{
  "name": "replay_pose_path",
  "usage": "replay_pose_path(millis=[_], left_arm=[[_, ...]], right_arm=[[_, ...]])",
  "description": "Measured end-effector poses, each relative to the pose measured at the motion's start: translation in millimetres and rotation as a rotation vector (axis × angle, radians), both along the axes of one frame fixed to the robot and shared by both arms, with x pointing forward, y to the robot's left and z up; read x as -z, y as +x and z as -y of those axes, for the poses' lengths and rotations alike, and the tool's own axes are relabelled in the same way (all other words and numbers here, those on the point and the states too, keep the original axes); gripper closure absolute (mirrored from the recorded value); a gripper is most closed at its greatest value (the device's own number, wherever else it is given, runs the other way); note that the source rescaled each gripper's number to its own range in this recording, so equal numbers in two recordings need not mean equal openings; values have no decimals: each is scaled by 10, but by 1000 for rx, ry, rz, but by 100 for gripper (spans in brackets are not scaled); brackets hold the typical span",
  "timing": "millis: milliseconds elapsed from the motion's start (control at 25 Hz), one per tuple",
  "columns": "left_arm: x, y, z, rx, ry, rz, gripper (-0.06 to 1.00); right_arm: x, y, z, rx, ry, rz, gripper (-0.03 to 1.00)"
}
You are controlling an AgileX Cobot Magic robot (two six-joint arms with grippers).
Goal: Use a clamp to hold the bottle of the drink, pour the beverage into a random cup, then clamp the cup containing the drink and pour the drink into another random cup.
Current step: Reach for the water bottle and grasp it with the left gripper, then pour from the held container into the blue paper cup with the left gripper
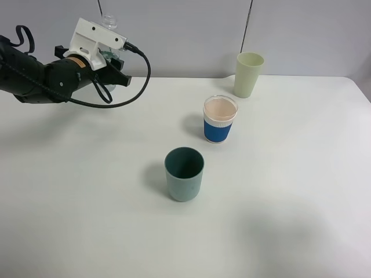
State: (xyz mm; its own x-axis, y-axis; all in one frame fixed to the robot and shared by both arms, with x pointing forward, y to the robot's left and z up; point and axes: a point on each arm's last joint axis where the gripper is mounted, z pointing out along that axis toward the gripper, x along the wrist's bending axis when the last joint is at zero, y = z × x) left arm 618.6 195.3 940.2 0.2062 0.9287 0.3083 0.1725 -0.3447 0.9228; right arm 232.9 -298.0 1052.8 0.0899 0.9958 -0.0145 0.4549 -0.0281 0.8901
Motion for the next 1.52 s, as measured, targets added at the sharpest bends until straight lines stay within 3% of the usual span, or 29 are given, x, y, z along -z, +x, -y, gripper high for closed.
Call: replay_pose_path(millis=[560,1160,1400,1520], left_arm=[[-395,-504,529,31,286,31,92],[-370,-806,910,112,597,29,92],[-448,-765,956,120,652,54,92],[-446,-720,999,120,712,56,92]], right_arm=[[0,0,0,0,0,0,27],[0,0,0,0,0,0,27],[0,0,0,0,0,0,27],[0,0,0,0,0,0,27]])
